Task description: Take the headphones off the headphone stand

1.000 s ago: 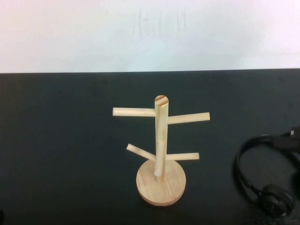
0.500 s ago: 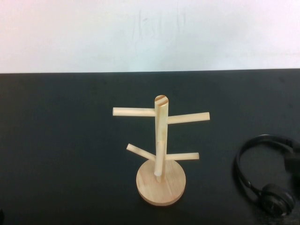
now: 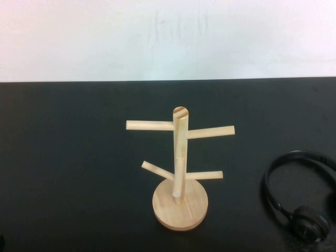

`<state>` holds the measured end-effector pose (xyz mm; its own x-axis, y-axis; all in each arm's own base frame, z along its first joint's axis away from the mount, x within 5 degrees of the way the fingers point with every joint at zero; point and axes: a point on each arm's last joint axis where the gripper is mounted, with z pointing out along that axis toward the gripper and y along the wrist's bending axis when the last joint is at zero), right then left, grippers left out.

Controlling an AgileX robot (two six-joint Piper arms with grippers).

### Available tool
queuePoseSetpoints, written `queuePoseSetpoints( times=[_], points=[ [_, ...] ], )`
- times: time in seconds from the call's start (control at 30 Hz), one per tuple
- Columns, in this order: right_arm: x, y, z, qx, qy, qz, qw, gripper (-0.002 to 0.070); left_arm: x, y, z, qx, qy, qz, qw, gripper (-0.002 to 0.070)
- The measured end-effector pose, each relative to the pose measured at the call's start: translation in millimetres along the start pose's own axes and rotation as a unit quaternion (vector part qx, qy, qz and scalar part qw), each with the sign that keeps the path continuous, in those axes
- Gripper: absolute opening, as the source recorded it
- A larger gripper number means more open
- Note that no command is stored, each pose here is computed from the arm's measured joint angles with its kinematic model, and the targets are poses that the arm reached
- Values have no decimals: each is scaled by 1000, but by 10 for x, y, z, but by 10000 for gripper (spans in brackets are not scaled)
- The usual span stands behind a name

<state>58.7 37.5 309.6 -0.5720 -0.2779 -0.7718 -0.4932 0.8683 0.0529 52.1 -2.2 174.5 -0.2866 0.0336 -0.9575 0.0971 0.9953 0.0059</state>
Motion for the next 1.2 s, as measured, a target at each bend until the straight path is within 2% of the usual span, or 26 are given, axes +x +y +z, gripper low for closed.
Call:
queuePoseSetpoints(
  times=[0.33, 0.5, 0.67, 0.77, 0.9, 0.97, 1.07, 1.2],
  points=[
    [16, -16, 0, 9, 9, 4, 1000, -3, 0, 0, 0, 0, 0, 0, 1000, 2],
    [84, 61, -128, 32, -21, -20, 999, -3, 0, 0, 0, 0, 0, 0, 1000, 2],
    [241, 163, -349, 101, -79, -86, 988, -3, 0, 0, 0, 0, 0, 0, 1000, 2],
    [274, 90, -376, 161, -131, -107, 972, -3, 0, 0, 0, 0, 0, 0, 1000, 2],
    [279, -147, -211, 238, -205, -71, 947, -3, 0, 0, 0, 0, 0, 0, 1000, 2],
    [343, -234, -92, 257, -225, -38, 939, -3, 0, 0, 0, 0, 0, 0, 1000, 2],
    [443, -292, 37, 260, -242, 6, 935, -3, 0, 0, 0, 0, 0, 0, 1000, 2],
    [559, -307, 132, 260, -263, 24, 929, -3, 0, 0, 0, 0, 0, 0, 1000, 2]
  ],
)
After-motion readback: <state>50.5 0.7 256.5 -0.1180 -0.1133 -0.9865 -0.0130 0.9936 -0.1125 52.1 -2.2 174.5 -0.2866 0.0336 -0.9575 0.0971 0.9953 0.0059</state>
